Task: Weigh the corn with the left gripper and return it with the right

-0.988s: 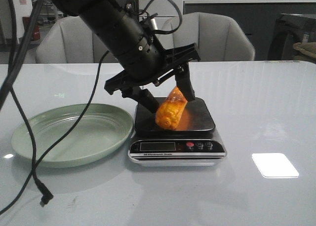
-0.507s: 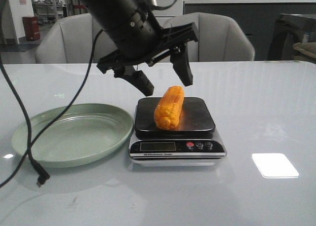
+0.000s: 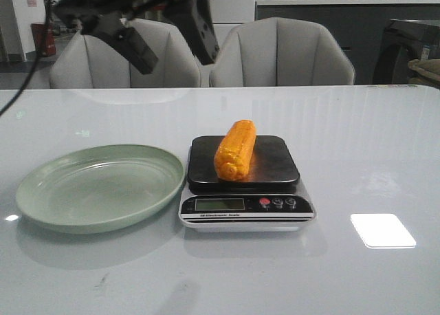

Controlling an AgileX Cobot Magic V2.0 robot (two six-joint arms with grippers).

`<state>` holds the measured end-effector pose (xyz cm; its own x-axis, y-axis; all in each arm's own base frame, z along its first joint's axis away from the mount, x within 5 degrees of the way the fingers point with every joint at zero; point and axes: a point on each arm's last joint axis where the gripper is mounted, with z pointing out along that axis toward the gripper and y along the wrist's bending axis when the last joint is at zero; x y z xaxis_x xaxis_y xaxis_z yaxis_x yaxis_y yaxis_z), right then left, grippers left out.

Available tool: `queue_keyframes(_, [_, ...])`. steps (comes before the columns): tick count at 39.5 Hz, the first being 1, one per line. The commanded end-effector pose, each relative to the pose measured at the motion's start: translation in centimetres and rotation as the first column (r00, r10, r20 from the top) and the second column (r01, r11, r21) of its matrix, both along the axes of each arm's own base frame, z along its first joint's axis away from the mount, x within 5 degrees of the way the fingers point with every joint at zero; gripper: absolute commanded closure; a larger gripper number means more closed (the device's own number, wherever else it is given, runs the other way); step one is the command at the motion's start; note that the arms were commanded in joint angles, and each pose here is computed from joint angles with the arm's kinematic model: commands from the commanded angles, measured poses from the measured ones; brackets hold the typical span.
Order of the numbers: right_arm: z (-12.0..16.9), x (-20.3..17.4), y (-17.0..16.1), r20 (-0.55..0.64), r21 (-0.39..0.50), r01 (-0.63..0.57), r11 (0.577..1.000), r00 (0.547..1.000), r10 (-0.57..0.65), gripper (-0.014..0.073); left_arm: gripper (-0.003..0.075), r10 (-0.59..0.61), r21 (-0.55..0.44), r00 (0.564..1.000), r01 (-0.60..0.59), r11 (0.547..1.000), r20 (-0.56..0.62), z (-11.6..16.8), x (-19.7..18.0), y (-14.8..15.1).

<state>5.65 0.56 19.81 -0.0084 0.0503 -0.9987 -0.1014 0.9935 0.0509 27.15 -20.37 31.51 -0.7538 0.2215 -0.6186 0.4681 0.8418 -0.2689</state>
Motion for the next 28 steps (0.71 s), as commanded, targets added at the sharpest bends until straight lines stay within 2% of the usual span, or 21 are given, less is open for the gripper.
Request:
queue_keyframes(1, [0.5,-0.1,0.0,0.094,-0.005,0.001,1.000,0.996,-0.001,0.0426,0.0187,0.002,-0.047,0.990,0.005,0.999,0.142,3.5,-2.2,1.7])
queue_keyframes(6, [0.5,-0.1,0.0,0.094,-0.005,0.001,1.000,0.996,-0.001,0.0426,0.0187,-0.006,-0.020,0.980,0.011,1.000,0.200,4.2,-4.6,3.8])
queue_keyframes(15, [0.5,-0.1,0.0,0.094,-0.005,0.001,1.000,0.996,-0.001,0.0426,0.0187,0.001,-0.050,0.956,0.014,0.999,0.294,5.6,-9.5,7.4])
queue_keyframes(20, [0.5,-0.1,0.0,0.094,-0.005,0.001,1.000,0.996,-0.001,0.0426,0.0187,0.010,-0.071,0.931,0.017,0.997,0.365,6.1,-12.6,9.7])
queue_keyframes(28, [0.5,-0.1,0.0,0.094,-0.005,0.001,1.000,0.996,-0.001,0.0426,0.0187,0.023,-0.075,0.879,0.015,0.997,0.476,5.4,-17.0,13.2])
